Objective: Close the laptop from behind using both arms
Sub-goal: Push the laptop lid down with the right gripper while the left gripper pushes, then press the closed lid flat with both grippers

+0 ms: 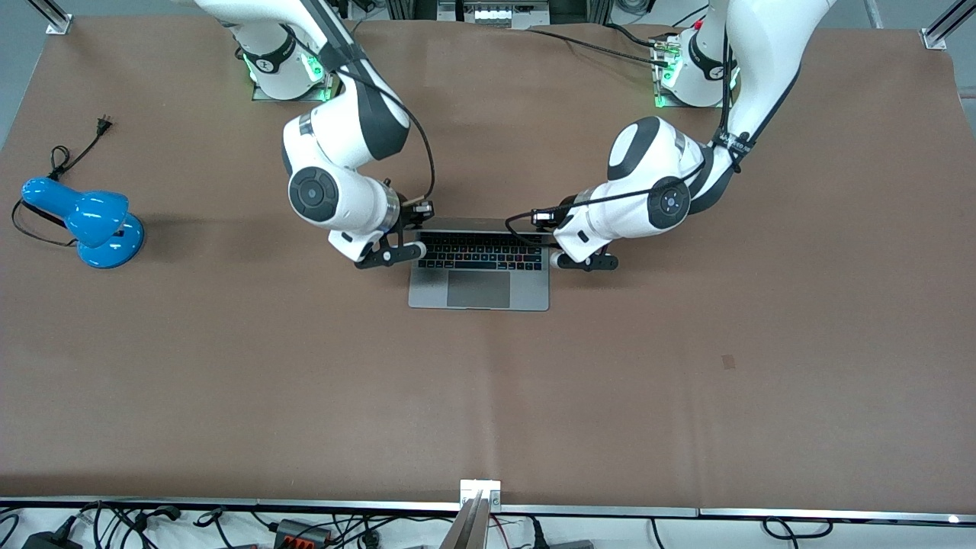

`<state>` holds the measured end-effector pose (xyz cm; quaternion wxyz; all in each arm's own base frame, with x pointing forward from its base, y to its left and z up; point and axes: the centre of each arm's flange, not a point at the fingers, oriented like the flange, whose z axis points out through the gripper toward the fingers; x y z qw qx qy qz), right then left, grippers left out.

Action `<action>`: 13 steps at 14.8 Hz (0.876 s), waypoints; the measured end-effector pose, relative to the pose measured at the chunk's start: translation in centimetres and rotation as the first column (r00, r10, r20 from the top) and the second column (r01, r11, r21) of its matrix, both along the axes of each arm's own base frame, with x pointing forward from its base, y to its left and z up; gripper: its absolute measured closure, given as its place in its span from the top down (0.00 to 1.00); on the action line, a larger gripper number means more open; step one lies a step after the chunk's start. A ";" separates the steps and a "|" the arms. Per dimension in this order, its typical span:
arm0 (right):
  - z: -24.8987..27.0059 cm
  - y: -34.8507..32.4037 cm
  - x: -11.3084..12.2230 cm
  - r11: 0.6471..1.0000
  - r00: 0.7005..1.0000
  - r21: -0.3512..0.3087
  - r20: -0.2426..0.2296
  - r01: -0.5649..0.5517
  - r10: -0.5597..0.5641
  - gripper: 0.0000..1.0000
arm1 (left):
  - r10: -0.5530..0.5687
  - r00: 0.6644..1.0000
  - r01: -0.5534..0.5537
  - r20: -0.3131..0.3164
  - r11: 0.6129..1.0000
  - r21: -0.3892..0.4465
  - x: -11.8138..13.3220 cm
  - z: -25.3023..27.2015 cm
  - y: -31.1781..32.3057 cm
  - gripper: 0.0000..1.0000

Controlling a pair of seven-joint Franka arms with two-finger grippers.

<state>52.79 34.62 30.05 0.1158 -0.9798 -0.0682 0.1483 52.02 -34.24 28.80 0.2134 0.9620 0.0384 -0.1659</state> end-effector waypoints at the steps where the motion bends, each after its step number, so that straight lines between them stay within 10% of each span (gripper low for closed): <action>1: -0.4 -0.2 0.6 1.000 1.000 -0.002 0.003 0.006 -0.006 0.01 | -0.004 1.000 0.004 0.005 1.000 0.004 0.3 -0.2 0.1 0.01; 13: -7.5 -0.8 4.3 0.998 0.997 -0.041 0.070 0.042 -0.039 0.01 | 0.049 0.999 -0.049 -0.020 0.999 -0.002 3.3 -6.0 1.2 0.01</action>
